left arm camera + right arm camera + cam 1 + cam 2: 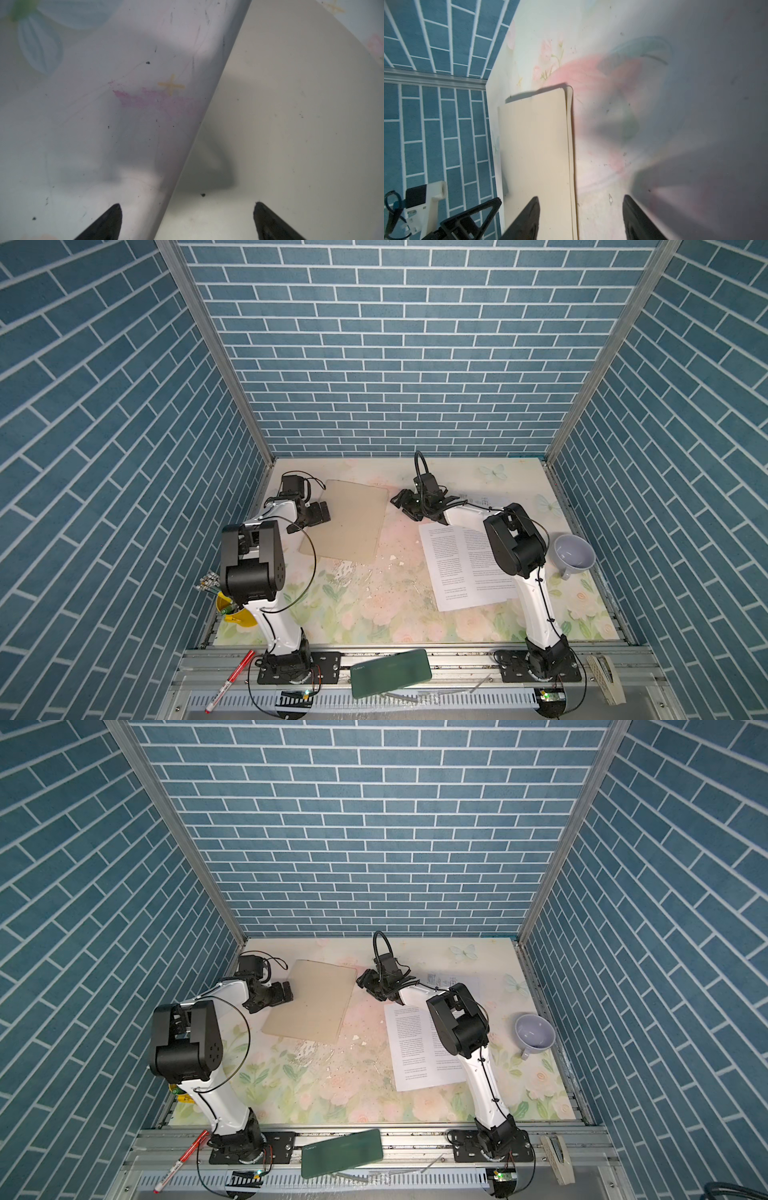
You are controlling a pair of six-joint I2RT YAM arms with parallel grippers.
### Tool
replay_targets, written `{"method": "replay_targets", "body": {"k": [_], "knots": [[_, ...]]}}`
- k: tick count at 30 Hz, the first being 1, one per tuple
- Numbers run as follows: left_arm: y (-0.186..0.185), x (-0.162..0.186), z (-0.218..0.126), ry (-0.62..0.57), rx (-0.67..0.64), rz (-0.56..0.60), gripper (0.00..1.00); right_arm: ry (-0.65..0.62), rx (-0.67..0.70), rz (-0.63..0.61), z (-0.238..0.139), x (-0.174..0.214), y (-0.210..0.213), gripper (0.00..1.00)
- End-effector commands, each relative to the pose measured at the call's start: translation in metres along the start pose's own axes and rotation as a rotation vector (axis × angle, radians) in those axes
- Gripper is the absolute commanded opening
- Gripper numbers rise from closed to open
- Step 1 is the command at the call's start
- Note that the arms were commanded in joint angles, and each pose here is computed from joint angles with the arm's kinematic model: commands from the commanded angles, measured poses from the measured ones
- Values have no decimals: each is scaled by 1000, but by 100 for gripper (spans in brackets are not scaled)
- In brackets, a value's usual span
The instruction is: Put the files into the folder
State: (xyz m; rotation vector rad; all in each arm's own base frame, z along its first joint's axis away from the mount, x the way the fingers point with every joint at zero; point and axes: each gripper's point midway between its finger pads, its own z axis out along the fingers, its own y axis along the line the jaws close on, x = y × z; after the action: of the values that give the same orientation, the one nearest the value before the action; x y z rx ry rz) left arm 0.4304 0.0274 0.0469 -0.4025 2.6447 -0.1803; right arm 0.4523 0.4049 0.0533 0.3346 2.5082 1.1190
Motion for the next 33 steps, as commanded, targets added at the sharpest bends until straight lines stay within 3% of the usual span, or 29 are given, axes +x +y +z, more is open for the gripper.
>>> {"method": "replay_targets", "body": {"k": [1, 16, 26, 33], "knots": [[-3, 12, 7, 59, 25, -24, 100, 59, 15, 39, 8, 12, 0, 62], [-35, 30, 15, 140, 140, -21, 90, 139, 17, 35, 17, 23, -2, 57], [-67, 50, 12, 158, 189, 54, 90, 195, 61, 0, 15, 34, -14, 57], [-78, 53, 8, 153, 229, 36, 89, 193, 77, -16, 4, 35, -20, 55]]}}
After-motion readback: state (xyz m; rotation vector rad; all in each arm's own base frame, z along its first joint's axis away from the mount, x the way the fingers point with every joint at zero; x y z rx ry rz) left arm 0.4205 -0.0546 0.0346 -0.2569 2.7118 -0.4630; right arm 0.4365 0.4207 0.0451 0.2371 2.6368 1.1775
